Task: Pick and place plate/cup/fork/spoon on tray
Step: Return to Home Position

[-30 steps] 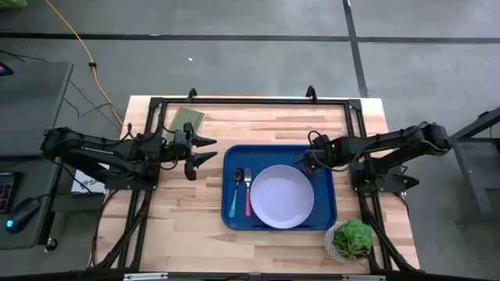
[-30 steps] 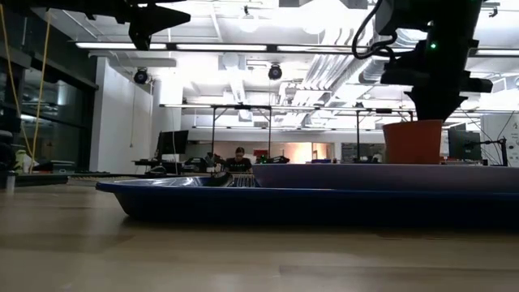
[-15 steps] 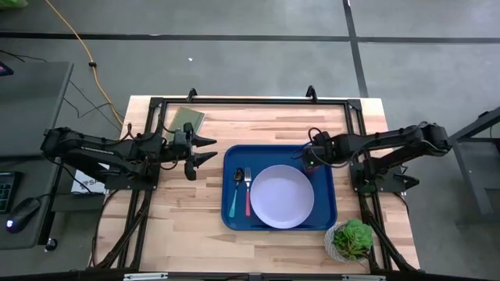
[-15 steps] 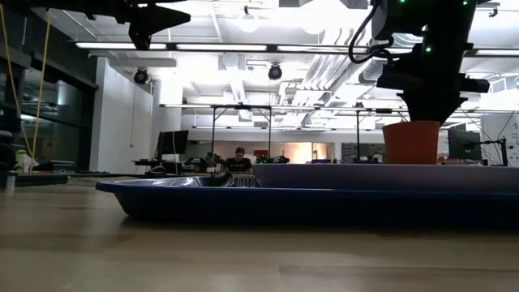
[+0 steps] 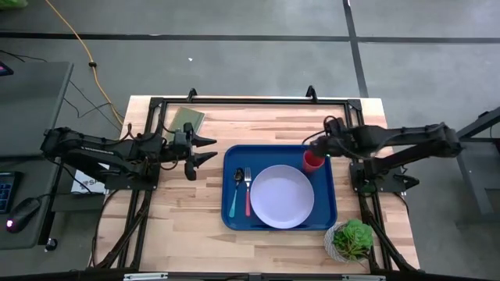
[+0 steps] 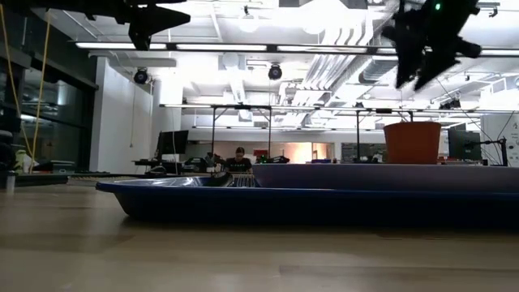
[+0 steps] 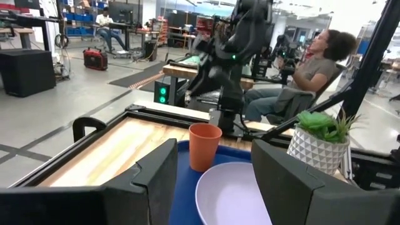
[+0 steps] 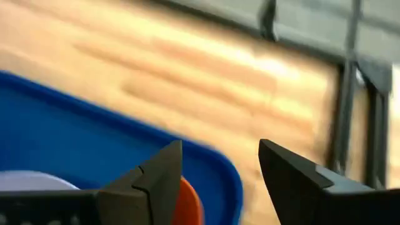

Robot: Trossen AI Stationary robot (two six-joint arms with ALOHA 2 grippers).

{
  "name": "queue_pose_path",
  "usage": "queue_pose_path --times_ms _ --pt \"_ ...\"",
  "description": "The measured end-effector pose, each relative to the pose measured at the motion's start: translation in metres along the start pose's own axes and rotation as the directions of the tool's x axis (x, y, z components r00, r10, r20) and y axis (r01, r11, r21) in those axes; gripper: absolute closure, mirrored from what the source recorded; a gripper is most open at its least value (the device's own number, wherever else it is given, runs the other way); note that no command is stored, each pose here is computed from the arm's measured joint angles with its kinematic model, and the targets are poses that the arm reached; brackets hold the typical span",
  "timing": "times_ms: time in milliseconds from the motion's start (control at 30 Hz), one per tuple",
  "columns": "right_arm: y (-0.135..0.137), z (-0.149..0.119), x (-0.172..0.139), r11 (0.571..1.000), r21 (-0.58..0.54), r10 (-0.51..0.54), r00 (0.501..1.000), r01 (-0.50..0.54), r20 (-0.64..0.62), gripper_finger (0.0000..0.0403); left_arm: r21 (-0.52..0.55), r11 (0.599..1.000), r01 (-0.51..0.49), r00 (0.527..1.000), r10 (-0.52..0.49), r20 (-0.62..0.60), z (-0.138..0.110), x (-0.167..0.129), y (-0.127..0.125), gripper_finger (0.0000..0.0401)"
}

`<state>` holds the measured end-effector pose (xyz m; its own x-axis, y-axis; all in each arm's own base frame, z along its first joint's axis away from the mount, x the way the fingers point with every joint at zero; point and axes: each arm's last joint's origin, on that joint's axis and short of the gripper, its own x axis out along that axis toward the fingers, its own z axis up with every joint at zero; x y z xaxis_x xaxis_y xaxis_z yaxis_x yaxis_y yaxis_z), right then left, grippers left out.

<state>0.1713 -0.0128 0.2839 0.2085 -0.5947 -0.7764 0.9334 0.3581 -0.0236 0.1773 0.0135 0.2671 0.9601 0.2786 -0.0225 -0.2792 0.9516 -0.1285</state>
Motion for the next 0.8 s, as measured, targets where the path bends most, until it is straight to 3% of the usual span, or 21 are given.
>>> queue_pose_path --times_ms 167,300,367,400,533,600,667,800 --pt "0.011 -0.005 -0.01 0.977 -0.089 0.208 0.959 -0.195 0.191 0.0199 0.012 1.0 -0.003 1.0 0.003 -0.021 -0.002 0.0 0.0 0.0215" --pt "0.036 -0.01 -0.012 0.876 -0.274 0.465 0.844 -0.396 0.267 0.0211 0.009 1.0 -0.001 1.0 0.001 -0.01 -0.001 0.001 0.0 0.0215" --pt "0.048 -0.013 -0.013 0.785 -0.385 0.601 0.748 -0.486 0.281 0.0223 0.007 1.0 0.0 1.0 0.0 0.0 0.0 0.001 0.0 0.0215" --pt "0.054 -0.013 -0.014 0.717 -0.44 0.682 0.675 -0.54 0.283 0.023 0.007 1.0 0.0 1.0 0.0 0.002 0.0 0.001 0.0 0.0215" --pt "0.064 -0.02 -0.016 0.406 -0.648 0.913 0.323 -0.644 0.251 0.0267 0.044 0.999 0.001 1.0 -0.001 0.005 0.0 0.001 0.0 0.0215" --pt "0.064 -0.022 -0.017 0.324 -0.703 0.946 0.203 -0.633 0.253 0.0288 0.053 0.999 0.001 1.0 -0.001 0.005 0.0 0.001 0.0 0.0215" --pt "0.063 -0.023 -0.017 0.311 -0.719 0.949 0.163 -0.621 0.27 0.031 0.058 0.998 0.001 1.0 -0.001 0.005 0.0 0.001 0.0 0.0215" --pt "0.062 -0.021 -0.013 0.326 -0.711 0.944 0.177 -0.623 0.277 0.0361 0.058 0.998 0.001 1.0 -0.001 0.006 0.0 0.001 0.0 0.0215"
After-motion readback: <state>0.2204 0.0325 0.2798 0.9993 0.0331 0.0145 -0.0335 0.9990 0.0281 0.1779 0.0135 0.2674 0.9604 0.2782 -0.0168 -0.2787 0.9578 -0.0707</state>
